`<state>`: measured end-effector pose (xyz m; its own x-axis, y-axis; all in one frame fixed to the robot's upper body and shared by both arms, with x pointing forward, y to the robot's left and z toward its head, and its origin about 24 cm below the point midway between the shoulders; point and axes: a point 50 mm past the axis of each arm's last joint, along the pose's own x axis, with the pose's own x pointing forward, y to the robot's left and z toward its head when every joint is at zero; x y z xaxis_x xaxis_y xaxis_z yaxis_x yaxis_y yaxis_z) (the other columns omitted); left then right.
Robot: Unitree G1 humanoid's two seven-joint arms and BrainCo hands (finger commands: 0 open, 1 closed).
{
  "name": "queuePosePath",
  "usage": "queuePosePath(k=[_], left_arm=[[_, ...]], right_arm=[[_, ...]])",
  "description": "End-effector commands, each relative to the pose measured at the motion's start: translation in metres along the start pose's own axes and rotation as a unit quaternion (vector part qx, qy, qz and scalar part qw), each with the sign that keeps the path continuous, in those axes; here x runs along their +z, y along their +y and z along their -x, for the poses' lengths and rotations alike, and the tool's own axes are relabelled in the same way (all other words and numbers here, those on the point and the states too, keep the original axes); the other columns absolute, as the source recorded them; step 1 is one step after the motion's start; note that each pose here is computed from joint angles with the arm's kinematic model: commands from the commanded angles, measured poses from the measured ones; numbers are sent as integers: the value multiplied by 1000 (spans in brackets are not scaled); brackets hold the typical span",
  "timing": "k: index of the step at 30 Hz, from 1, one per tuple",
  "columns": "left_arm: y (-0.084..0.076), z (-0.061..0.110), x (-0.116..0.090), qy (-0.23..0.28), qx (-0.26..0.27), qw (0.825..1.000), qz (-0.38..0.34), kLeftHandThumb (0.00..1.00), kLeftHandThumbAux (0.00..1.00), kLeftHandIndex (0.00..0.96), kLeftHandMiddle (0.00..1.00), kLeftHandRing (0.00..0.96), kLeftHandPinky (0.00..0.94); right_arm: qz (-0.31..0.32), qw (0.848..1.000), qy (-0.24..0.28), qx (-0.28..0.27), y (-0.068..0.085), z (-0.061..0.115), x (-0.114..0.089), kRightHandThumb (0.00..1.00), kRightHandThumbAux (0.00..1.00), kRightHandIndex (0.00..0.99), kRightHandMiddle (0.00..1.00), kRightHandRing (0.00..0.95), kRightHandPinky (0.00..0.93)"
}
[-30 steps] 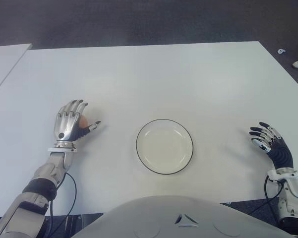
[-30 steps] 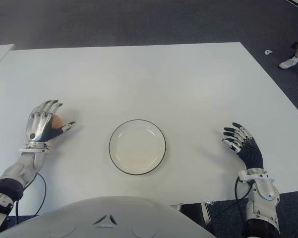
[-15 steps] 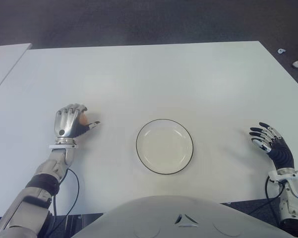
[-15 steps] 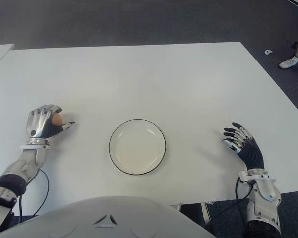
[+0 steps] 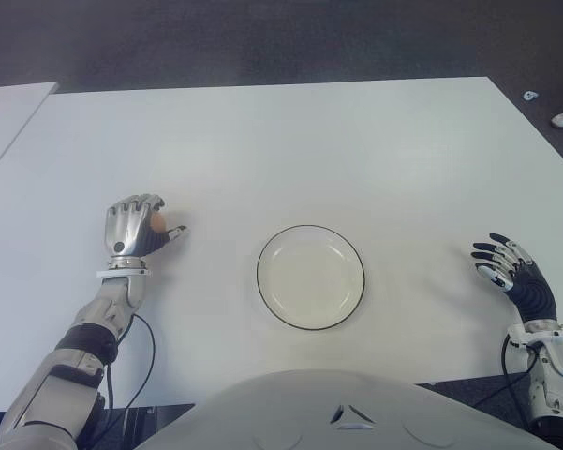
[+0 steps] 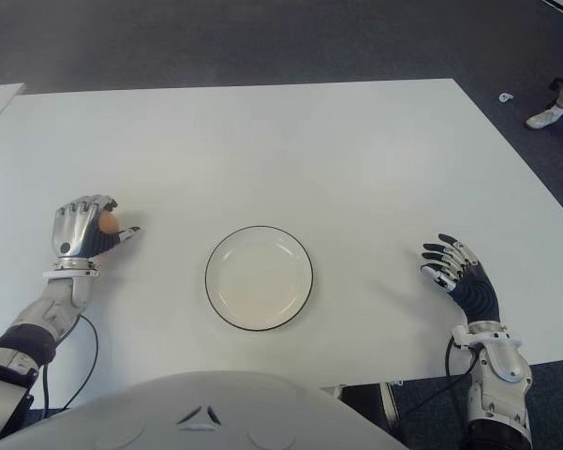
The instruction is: Put the apples into the plate.
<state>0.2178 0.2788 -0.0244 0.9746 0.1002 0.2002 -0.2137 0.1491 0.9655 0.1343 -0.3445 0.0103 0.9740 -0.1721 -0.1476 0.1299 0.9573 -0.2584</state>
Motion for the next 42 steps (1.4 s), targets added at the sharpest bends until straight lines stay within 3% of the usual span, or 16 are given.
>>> queuePosePath(k=[1, 7, 23, 30, 34, 40, 42], left_arm=[[-68, 104, 18, 43, -281, 958, 41, 749, 695, 443, 823, 773, 423], [-68, 103, 16, 31, -287, 957, 20, 749, 695, 443, 821, 778, 562], [-64, 103, 9, 32, -280, 959, 17, 751, 696, 443, 823, 787, 622], [-42, 93, 9, 10, -237, 971, 40, 751, 696, 443, 851, 816, 648], [-19, 82, 16, -12, -211, 976, 57, 751, 696, 443, 863, 827, 656], [12, 68, 22, -35, -181, 981, 67, 752, 696, 443, 856, 805, 473], [30, 59, 28, -58, -168, 982, 62, 752, 696, 443, 854, 806, 550]], right_arm=[[-23, 999, 42, 4, 7, 6, -15, 394, 665, 159, 300, 294, 330], [-22, 999, 41, 4, 10, 6, -16, 379, 659, 155, 291, 284, 321], [-30, 998, 49, 4, 17, 6, -22, 395, 668, 152, 300, 287, 326], [-40, 998, 55, 11, 23, 7, -27, 405, 675, 149, 304, 291, 319], [-37, 997, 59, 18, 30, 8, -30, 402, 657, 146, 296, 281, 301], [-38, 997, 63, 18, 40, 8, -35, 400, 632, 145, 269, 257, 278], [-40, 997, 65, 18, 45, 8, -37, 400, 623, 146, 262, 251, 280]])
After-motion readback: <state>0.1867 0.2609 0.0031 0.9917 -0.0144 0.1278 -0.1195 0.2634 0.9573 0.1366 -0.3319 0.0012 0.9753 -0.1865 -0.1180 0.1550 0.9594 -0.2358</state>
